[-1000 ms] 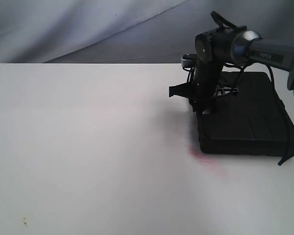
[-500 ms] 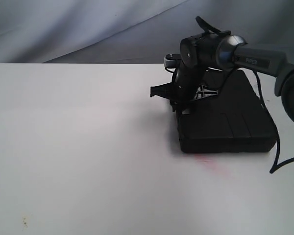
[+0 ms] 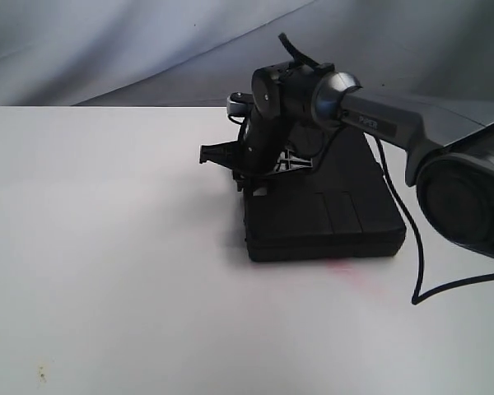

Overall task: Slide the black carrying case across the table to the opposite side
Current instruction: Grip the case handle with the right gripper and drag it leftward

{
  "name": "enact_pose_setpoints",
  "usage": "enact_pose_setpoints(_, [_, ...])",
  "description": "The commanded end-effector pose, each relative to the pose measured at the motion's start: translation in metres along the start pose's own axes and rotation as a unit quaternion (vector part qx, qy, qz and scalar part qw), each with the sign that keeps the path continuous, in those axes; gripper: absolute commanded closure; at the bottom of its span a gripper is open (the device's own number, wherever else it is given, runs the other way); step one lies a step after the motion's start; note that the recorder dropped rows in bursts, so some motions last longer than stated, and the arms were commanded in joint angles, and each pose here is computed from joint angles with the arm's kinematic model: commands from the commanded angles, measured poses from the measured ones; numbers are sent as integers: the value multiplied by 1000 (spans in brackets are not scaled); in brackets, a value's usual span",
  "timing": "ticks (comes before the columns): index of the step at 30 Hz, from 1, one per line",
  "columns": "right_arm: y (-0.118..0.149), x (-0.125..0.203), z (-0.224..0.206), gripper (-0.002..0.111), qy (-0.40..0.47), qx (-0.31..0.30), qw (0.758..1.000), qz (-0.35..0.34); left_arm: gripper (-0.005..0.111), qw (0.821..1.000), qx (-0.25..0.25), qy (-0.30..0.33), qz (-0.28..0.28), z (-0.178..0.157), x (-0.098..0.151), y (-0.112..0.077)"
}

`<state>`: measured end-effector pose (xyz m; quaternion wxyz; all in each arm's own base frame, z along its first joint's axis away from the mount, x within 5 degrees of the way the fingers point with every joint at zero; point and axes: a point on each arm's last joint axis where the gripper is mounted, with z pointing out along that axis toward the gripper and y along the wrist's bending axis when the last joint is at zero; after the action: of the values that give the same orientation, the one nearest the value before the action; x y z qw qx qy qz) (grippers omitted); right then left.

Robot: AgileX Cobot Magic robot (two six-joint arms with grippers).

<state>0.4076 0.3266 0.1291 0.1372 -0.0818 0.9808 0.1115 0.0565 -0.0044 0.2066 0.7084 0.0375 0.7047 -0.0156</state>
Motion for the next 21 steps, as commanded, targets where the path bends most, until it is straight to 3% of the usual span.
enact_pose_setpoints(1, [16, 1, -7, 108, -7, -32, 999, 28, 107, 1000, -1, -3, -1, 0, 0, 0])
enact_pose_setpoints(21, [57, 25, -6, 108, -5, -55, 998, 30, 107, 1000, -1, -3, -1, 0, 0, 0])
